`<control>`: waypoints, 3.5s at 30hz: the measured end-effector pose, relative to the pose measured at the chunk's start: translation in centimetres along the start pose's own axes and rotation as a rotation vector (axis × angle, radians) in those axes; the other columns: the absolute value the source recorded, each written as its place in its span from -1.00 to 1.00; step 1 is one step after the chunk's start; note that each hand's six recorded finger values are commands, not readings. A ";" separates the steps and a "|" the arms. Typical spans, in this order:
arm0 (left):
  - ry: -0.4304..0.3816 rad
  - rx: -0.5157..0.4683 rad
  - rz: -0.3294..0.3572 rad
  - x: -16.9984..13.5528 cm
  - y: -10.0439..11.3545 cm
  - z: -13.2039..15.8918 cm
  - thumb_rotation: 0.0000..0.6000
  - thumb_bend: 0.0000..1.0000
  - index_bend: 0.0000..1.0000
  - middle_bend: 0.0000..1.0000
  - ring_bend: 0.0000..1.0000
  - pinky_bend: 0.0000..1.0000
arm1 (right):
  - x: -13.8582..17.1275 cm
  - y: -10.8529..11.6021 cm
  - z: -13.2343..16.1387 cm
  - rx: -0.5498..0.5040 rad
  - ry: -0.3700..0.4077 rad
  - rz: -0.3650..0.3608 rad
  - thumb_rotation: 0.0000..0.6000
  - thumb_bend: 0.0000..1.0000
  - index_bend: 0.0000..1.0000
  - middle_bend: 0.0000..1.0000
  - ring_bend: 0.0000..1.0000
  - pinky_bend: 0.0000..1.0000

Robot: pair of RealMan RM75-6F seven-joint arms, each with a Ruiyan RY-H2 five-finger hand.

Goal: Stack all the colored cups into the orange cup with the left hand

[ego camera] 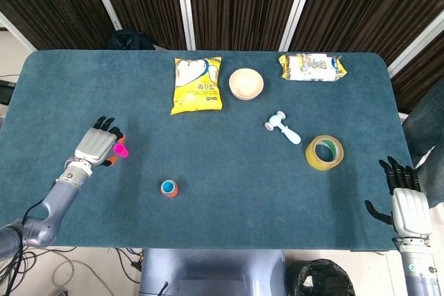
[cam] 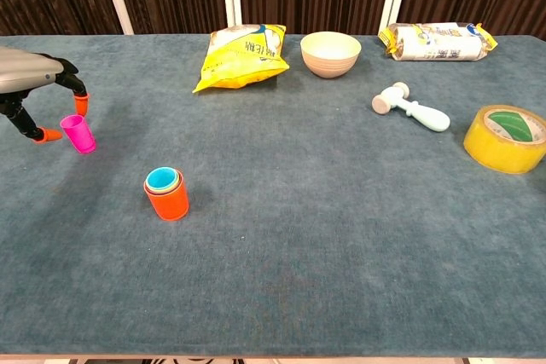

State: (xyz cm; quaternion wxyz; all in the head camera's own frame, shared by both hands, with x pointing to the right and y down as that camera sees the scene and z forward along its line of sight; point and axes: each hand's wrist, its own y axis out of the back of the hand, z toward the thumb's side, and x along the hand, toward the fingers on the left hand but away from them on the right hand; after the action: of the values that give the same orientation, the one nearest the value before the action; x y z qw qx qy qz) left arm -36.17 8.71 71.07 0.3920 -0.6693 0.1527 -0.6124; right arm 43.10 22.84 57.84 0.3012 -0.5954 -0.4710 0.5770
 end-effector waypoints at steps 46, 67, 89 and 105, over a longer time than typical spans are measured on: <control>-0.193 -0.062 0.114 -3.0 5.0 6.0 1.00 -0.37 -0.07 -0.40 -1.00 -0.98 | 0.1 -0.1 0.2 -0.001 0.006 0.001 1.00 -0.35 -0.82 -0.91 -0.81 -0.99; -0.411 -0.080 0.070 -6.1 6.2 13.7 1.00 -0.37 -0.06 -0.40 -1.00 -0.98 | -0.1 0.7 -0.2 -0.018 -0.004 -0.021 1.00 -0.35 -0.82 -0.91 -0.81 -0.99; -0.394 -0.053 0.055 -6.4 5.3 13.3 1.00 -0.37 -0.06 -0.40 -1.00 -0.98 | -0.1 0.7 -0.1 -0.019 -0.005 -0.022 1.00 -0.35 -0.82 -0.91 -0.81 -0.99; -0.399 -0.044 0.039 -6.5 4.6 13.3 1.00 -0.45 -0.08 -0.42 -1.00 -0.98 | -0.1 0.7 -0.1 -0.020 -0.006 -0.026 1.00 -0.35 -0.82 -0.91 -0.81 -0.99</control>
State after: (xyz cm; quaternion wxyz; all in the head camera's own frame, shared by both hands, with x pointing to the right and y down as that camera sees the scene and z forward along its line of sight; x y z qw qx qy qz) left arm -23.75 14.63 63.99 0.4115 -0.7826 0.0982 -0.4567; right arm 43.39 22.49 57.23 0.3016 -0.5905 -0.4852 0.5700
